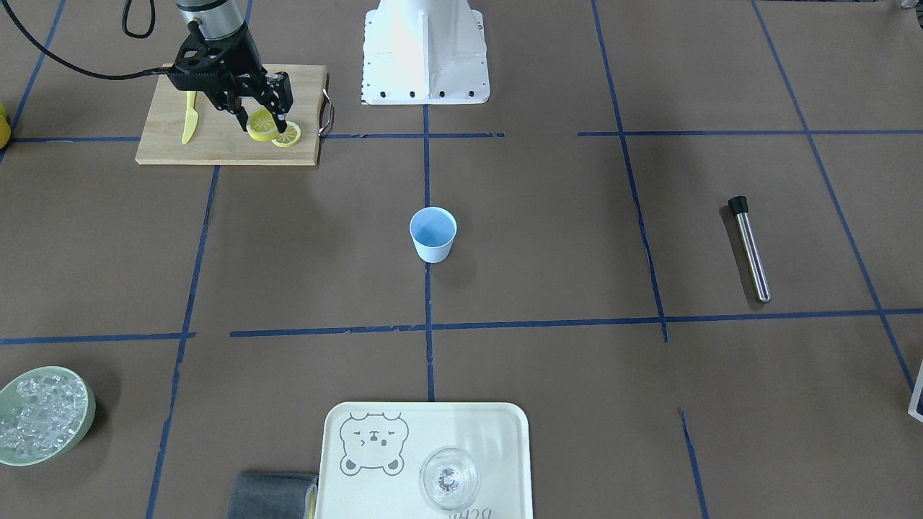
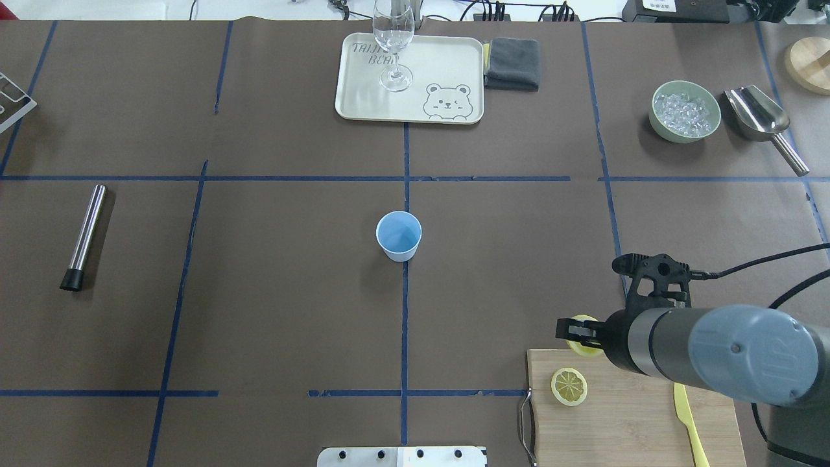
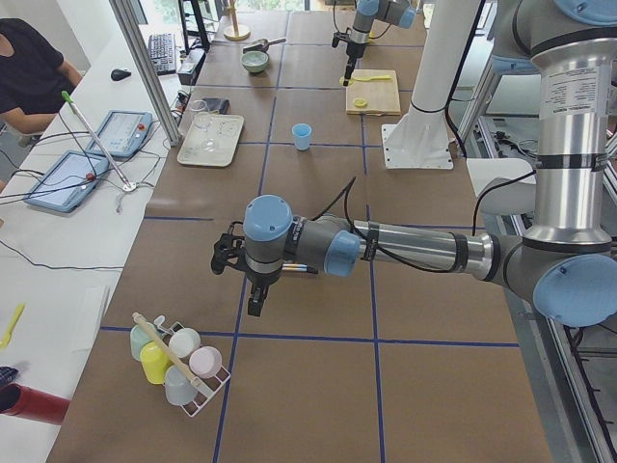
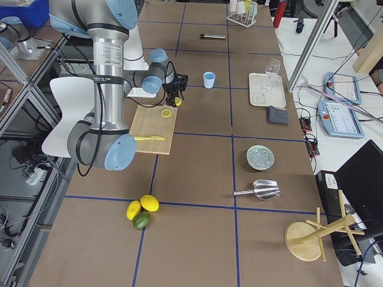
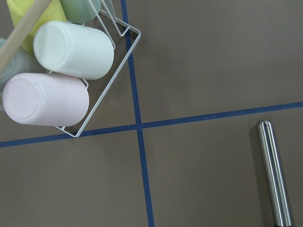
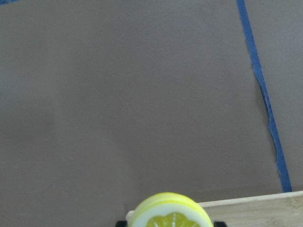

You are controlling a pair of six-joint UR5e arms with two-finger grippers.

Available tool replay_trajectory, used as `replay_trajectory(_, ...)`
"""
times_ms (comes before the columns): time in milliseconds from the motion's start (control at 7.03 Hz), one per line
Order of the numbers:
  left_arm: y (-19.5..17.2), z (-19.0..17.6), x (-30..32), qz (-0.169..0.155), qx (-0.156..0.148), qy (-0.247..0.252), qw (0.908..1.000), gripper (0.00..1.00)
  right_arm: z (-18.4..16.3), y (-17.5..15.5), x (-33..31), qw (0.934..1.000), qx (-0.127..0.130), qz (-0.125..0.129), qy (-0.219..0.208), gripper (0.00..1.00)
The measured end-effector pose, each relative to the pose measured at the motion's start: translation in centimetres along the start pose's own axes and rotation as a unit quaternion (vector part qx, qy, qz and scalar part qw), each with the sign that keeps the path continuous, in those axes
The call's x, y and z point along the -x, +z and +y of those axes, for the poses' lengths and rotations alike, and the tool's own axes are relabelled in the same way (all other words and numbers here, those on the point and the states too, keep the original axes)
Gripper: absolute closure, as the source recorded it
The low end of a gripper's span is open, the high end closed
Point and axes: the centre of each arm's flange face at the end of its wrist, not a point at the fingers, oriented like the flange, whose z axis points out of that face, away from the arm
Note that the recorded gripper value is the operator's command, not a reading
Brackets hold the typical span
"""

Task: Squeeze lemon into cup
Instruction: 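Carry the lemon slice with the right gripper over the blue cup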

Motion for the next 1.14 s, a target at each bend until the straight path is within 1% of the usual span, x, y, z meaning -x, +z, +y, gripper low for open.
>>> replay_trajectory(142, 0.0, 0.0, 0.0, 0.000, 0.000, 0.000, 1.0000, 0.00, -1.3, -1.7, 4.1, 0.9999, 0.005, 0.007, 0.008, 0.39)
replay_trajectory(285, 0.0, 0.0, -0.1, 0.000, 0.000, 0.000, 1.0000, 0.00, -2.0, -3.0, 8.1, 0.9999, 0.006, 0.015, 0.005, 0.40)
replay_trajectory(427, -0.1, 0.0, -0.1, 0.001, 0.000, 0.000, 1.0000, 0.00, -2.5, -3.0, 11.8, 0.9998, 0.004, 0.021, 0.001, 0.40)
replay_trajectory(712, 0.0, 0.0, 0.0, 0.001, 0.001, -0.001, 1.0000, 0.00, -3.8, -1.3, 18.2, 0.9997, -0.007, 0.024, -0.002, 0.41)
replay_trajectory(996, 0.1, 0.1, 0.1, 0.001, 0.002, -0.002, 1.0000, 0.00, -6.1, 0.8, 21.8, 0.9998, -0.020, 0.006, -0.002, 0.41)
replay_trajectory(1138, 0.1, 0.1, 0.1, 0.001, 0.001, -0.001, 1.0000, 0.00, -7.7, 1.9, 24.1, 0.9996, -0.028, 0.004, 0.003, 0.41)
